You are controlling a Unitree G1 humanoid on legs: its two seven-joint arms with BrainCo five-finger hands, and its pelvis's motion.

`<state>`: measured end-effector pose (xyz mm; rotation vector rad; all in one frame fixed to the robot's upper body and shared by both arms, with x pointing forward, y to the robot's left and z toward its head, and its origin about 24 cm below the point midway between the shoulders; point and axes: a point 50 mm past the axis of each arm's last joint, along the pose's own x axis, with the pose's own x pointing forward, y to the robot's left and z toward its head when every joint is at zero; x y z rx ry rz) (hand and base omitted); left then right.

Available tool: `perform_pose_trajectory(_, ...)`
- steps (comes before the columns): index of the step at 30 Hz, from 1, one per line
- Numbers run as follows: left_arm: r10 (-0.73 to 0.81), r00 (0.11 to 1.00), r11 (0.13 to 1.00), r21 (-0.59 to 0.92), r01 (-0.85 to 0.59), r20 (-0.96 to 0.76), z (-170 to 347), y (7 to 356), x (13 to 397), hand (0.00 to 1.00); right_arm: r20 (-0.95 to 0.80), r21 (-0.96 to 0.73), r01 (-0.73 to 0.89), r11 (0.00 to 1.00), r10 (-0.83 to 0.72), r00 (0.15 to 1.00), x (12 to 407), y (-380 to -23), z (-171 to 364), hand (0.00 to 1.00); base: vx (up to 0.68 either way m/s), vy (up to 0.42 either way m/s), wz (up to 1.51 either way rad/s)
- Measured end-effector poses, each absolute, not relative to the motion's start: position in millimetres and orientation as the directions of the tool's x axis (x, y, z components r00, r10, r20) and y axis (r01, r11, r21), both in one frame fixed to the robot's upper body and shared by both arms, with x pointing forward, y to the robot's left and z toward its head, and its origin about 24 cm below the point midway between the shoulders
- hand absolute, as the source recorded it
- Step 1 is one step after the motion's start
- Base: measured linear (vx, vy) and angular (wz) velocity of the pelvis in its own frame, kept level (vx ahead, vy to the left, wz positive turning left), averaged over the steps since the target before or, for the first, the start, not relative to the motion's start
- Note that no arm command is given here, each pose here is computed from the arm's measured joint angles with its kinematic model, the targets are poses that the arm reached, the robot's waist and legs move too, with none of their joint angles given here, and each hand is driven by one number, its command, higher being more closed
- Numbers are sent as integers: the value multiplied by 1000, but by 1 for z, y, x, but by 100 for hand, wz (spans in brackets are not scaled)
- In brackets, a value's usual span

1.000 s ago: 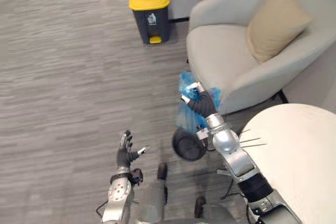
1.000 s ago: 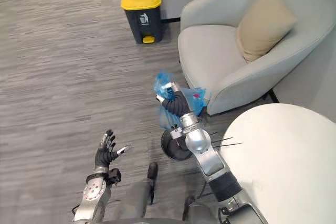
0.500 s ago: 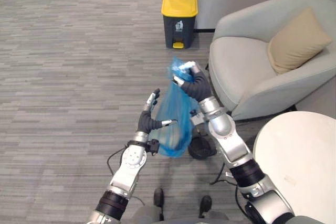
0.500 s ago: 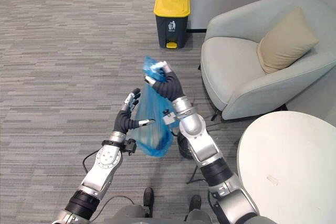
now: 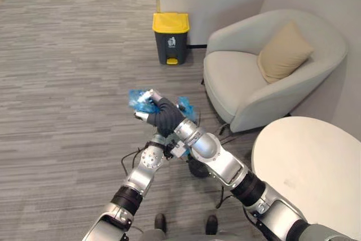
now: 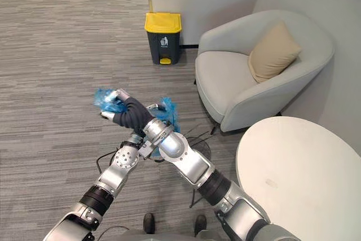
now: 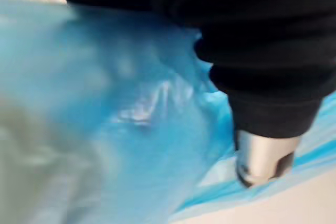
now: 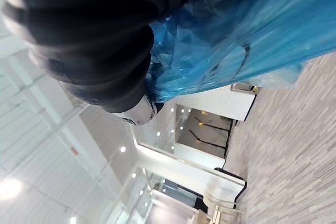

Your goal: Gather rubbish on tea table into small bin, then transfer packed bag to large trash can.

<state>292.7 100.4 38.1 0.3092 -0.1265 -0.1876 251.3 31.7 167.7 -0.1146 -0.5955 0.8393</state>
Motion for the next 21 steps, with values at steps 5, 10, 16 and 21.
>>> perform_pose_trajectory(5,-216,971,935,309,176,99,38,95,292,100,436,-350,-677,647,752,494,249,34,166,0,-2,-22,-6)
perform_pose_trajectory(10,-195,978,949,269,167,80,33,89,286,100,435,-347,-662,664,740,513,247,29,157,0,0,0,0)
perform_pose_trajectory(16,-101,994,973,211,93,30,18,104,271,100,382,-381,-535,754,655,652,248,-3,123,0,-21,11,0)
perform_pose_trajectory(21,68,998,984,168,-66,-3,8,143,250,100,330,-532,-272,802,492,806,245,-67,94,0,-23,15,-3)
